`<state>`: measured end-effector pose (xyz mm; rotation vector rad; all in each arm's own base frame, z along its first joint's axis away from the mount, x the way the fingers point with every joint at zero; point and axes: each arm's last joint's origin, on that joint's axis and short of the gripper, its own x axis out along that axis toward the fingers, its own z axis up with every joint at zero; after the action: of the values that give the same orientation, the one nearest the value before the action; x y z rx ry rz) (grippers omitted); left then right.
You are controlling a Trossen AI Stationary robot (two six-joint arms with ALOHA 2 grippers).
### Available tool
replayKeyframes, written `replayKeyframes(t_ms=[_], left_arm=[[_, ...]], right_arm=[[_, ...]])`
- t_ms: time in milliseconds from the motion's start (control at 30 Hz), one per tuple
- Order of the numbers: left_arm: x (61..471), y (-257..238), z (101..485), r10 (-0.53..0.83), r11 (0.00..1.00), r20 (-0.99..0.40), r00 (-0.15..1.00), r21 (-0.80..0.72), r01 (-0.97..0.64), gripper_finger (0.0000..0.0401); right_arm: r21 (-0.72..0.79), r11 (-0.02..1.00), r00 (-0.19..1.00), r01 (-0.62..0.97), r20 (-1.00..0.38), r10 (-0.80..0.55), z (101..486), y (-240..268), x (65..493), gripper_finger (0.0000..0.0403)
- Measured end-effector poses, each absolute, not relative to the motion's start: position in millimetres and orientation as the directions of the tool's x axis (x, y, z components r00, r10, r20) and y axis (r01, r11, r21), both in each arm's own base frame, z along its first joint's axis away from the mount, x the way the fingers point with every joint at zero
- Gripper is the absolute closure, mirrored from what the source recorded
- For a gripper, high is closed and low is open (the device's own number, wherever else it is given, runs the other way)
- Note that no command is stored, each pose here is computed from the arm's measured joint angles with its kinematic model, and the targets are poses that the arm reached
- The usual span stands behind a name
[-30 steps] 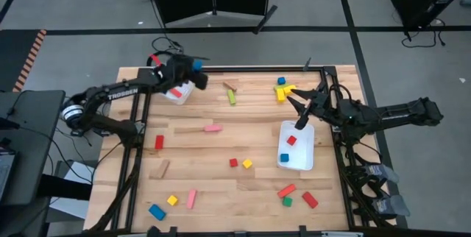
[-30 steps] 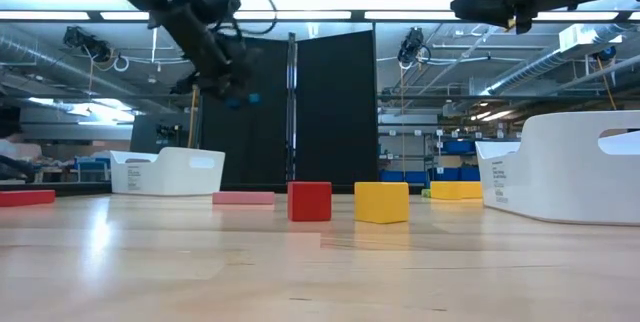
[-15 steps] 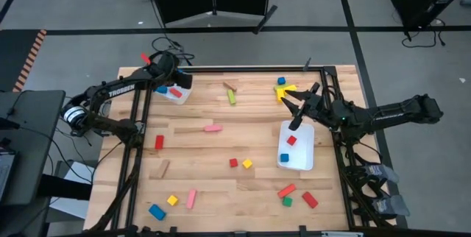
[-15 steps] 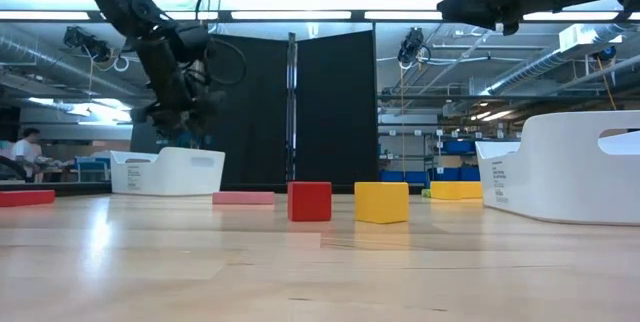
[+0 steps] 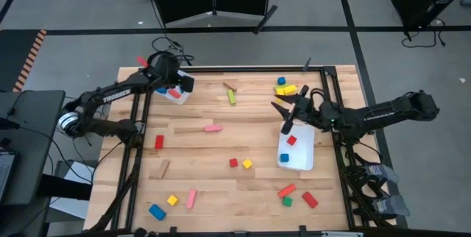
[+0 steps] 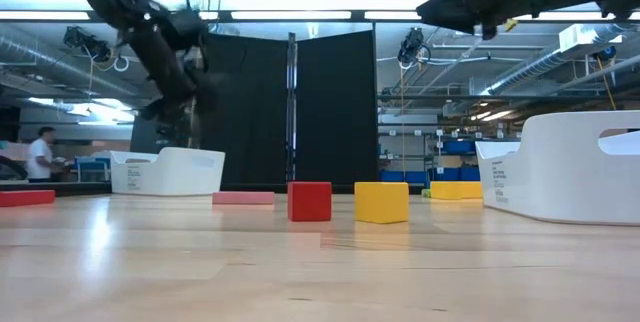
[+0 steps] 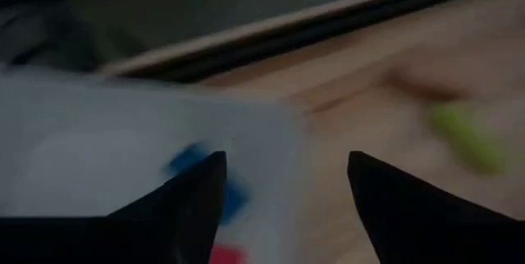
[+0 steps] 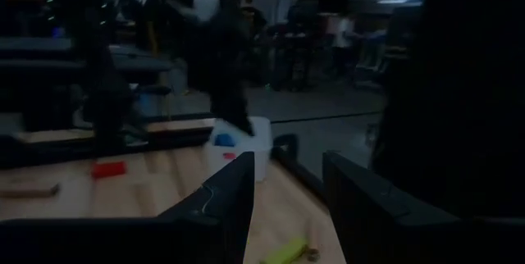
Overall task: Sort blocks by size
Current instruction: Put the top pink rectangular block into the top white bin
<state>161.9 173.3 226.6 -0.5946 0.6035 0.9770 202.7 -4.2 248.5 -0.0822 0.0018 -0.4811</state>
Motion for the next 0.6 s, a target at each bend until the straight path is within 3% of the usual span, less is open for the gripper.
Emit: replayKeyframes(t_ms=[167,333,600], left_arm=[[164.3,140.5,265.1,0.601,0.569,-0.532,0.596,-0.239,-0.787,0.0141],[158.7,100.8,284.8,0.542,0.698,-0.424,0.726,-0.253,-0.669,0.0150],[148.0,57.7,265.4,0.399,0.756,-0.488,0.776,-0.304,-0.580,0.0154]], right_arm=[[-0.083,0.932,0.929,0.353,-0.084,-0.360,248.2,0.3,234.0,0.0237],[-0.105,0.953,0.937,0.285,-0.179,-0.300,244.8,3.8,267.8,0.0223],[-0.151,0.954,0.934,0.258,-0.214,-0.286,245.5,4.1,307.7,0.0210]])
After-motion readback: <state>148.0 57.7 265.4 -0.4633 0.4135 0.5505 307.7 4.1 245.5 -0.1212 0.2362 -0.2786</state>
